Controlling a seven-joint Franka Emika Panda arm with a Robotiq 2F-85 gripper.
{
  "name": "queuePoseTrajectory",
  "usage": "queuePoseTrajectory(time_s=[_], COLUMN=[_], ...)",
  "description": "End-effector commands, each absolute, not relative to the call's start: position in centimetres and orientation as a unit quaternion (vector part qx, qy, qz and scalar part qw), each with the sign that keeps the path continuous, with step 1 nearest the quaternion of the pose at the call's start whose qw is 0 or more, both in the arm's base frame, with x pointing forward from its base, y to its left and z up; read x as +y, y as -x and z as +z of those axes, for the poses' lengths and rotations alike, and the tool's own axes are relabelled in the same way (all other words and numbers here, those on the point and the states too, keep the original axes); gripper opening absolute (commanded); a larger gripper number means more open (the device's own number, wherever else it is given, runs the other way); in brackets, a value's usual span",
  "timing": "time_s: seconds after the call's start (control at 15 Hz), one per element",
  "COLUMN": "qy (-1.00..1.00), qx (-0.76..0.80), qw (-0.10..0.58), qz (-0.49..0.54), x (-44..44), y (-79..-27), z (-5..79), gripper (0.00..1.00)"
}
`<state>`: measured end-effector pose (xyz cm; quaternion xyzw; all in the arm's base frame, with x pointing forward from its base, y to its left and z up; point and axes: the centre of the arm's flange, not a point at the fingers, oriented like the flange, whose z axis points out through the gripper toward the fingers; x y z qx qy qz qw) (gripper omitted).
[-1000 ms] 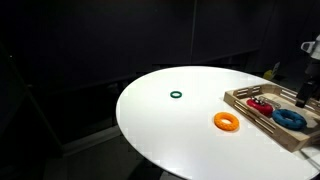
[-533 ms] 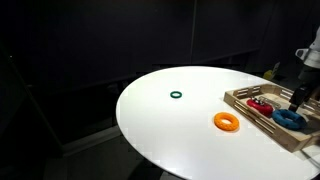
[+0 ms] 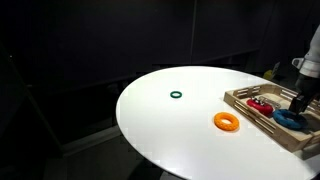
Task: Pick up the blue ring and put it on the table
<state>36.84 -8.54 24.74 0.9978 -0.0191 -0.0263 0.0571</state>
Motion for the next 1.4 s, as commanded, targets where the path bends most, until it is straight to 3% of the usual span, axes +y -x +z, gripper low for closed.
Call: queuePoseTrajectory(time_s=[0.0,0.27,1.2,1.27,1.33], qy=[-0.997,-0.997,-0.999,-0.998,-0.998], qx=[-0.032,-0.037,-0.018,-0.015,-0.014], qw=[0.065,0.059,0.047,0.049,0.049], qz=[-0.024,-0.019,0.021,0.022,0.023], x=[-8.6,-8.3,-4.5,-4.7,-4.6], y=[-36.7,-37.4,-42.4,-41.9,-42.1], z=[24.6,26.6,33.9,32.6,32.7], gripper=[0.41,0.10,0.11,0.33,0.33])
